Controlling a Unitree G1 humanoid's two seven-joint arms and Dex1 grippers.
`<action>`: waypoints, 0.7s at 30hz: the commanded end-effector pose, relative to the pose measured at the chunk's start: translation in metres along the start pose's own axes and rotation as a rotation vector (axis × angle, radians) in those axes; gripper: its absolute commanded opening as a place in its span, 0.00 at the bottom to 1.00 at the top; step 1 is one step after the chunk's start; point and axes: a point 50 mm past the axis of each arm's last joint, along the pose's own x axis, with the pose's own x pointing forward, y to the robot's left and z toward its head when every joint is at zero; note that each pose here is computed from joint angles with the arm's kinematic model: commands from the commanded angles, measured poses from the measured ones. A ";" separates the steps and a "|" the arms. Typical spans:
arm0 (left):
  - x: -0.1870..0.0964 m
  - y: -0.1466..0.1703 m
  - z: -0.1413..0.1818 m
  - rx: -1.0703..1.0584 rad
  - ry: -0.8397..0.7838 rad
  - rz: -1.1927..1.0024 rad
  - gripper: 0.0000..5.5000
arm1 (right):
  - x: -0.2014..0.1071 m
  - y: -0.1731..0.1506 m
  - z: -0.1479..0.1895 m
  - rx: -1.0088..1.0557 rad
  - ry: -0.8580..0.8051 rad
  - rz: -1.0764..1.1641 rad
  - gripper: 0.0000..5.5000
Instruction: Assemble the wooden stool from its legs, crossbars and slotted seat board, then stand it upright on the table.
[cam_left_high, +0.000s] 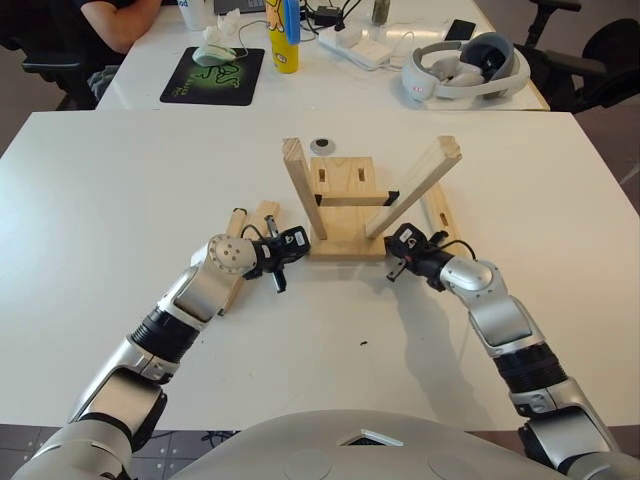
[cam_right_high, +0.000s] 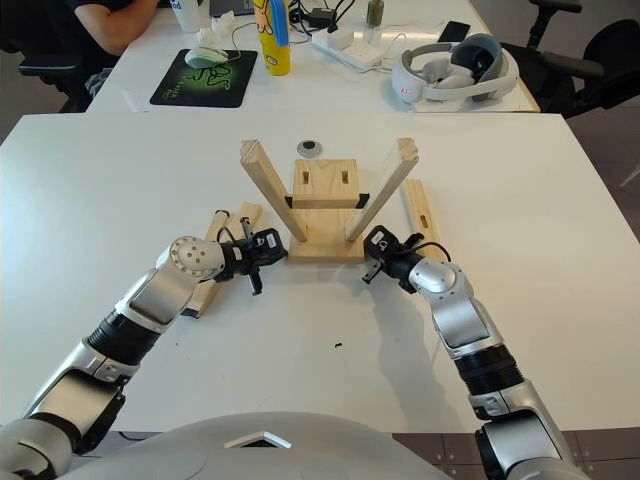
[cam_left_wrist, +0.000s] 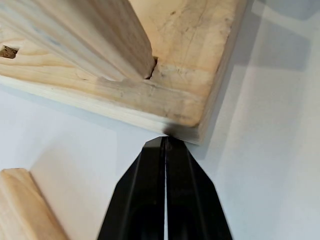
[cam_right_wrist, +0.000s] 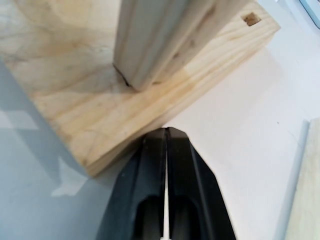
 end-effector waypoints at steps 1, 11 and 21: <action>0.002 0.010 0.000 0.019 0.007 0.000 0.00 | 0.005 0.019 0.015 -0.011 -0.054 0.117 0.00; -0.013 0.041 -0.012 0.046 0.022 0.024 0.00 | 0.006 0.061 0.060 -0.057 -0.201 0.291 0.00; -0.014 0.052 -0.009 0.008 -0.054 0.073 0.00 | -0.001 0.064 0.080 -0.047 -0.284 0.333 0.00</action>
